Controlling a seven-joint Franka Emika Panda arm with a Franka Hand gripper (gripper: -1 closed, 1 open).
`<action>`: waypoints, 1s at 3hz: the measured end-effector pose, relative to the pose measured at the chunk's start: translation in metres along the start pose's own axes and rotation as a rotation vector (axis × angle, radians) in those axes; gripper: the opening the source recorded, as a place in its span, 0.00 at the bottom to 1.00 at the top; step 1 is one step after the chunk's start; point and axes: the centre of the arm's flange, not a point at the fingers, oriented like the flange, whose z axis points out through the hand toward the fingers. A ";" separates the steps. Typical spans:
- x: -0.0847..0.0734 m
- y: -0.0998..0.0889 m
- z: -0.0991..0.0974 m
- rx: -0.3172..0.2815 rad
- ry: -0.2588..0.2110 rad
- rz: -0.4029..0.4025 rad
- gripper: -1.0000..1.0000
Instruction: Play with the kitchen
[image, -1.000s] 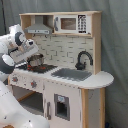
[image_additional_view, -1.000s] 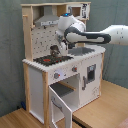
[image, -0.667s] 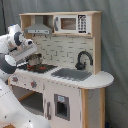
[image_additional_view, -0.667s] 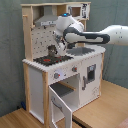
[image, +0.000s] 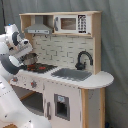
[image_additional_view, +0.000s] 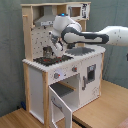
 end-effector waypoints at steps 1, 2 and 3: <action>0.003 -0.015 0.015 0.038 0.002 -0.020 0.00; 0.015 -0.008 0.026 0.064 0.009 -0.013 0.00; 0.019 -0.002 0.031 0.067 0.007 -0.007 0.00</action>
